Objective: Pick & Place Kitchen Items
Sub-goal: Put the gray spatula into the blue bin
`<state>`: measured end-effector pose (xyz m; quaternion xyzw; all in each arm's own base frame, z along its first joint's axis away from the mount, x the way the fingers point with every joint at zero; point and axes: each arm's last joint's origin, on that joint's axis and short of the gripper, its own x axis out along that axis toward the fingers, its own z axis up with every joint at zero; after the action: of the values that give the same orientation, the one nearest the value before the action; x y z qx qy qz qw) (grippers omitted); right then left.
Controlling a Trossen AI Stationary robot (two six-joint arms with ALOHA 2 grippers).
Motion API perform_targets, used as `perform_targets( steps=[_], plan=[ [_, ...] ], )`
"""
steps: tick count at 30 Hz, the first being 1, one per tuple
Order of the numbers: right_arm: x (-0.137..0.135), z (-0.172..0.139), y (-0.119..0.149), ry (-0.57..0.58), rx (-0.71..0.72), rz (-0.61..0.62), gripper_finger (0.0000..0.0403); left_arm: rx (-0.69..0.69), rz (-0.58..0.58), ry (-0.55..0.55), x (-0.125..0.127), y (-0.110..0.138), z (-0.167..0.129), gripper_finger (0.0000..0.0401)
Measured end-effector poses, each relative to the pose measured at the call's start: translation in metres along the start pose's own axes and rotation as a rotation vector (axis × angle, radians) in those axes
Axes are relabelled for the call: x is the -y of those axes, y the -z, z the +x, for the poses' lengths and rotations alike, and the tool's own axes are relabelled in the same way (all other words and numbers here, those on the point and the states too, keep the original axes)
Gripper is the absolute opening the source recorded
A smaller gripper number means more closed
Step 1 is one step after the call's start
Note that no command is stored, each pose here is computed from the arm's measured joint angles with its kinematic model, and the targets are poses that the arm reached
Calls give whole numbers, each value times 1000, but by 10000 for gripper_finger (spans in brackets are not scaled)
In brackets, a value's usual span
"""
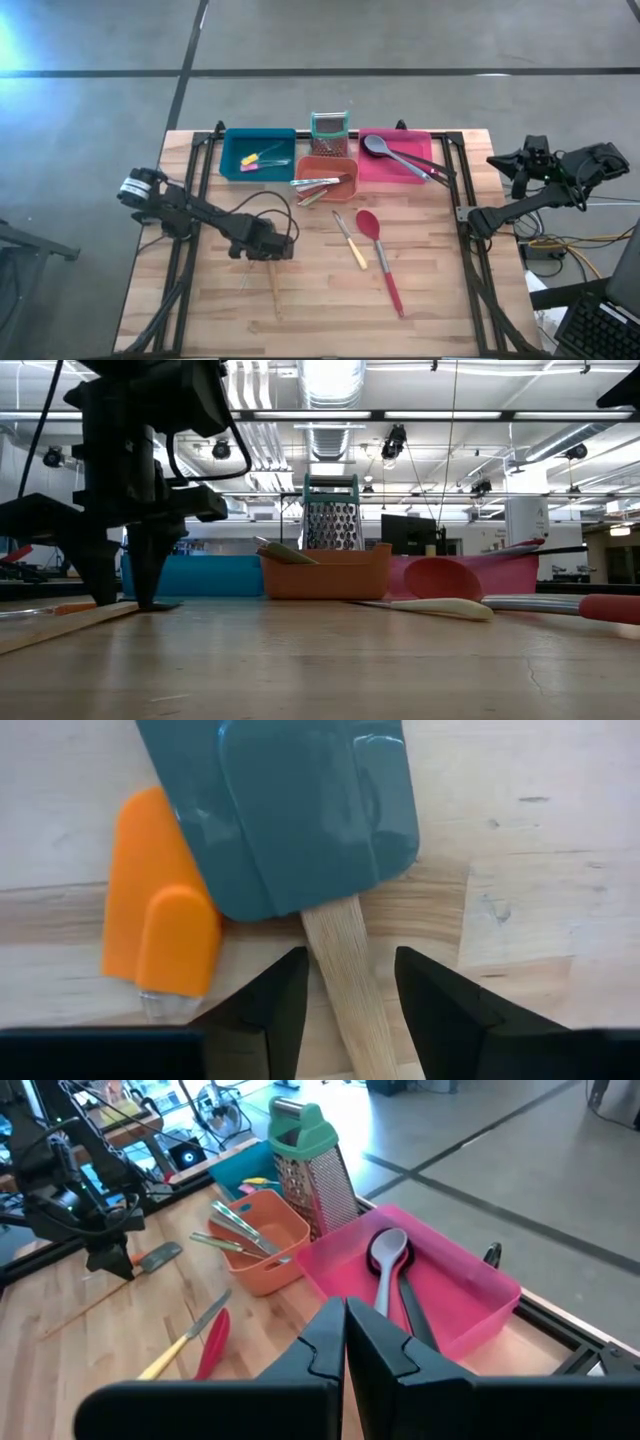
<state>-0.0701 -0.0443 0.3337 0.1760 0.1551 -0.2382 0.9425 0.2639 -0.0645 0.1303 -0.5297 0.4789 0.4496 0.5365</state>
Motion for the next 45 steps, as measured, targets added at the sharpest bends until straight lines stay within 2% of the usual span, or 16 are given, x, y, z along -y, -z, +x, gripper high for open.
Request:
perform_targets(
  steps=[3,8,9,16,24,27,35,39,45],
  plan=[
    [0,0,0,0,0,0,9,-3,17,-8,0,-2,1,137],
    [0,0,0,0,0,0,8,17,27,-14,-1,-3,1,70],
    [0,0,0,0,0,0,8,26,28,-13,-1,-4,2,67],
    [0,0,0,-1,0,0,9,47,54,4,1,-4,-1,67],
    [0,0,0,0,-1,0,9,84,130,47,11,-4,-25,67],
    [0,0,0,0,0,0,9,114,179,72,14,-6,-39,67],
    [0,0,0,0,0,0,9,58,363,125,22,-3,-73,66],
    [0,0,0,0,0,0,8,60,470,108,19,-6,-96,66],
    [0,0,0,0,0,0,9,235,574,108,9,-23,-142,66]
  ],
)
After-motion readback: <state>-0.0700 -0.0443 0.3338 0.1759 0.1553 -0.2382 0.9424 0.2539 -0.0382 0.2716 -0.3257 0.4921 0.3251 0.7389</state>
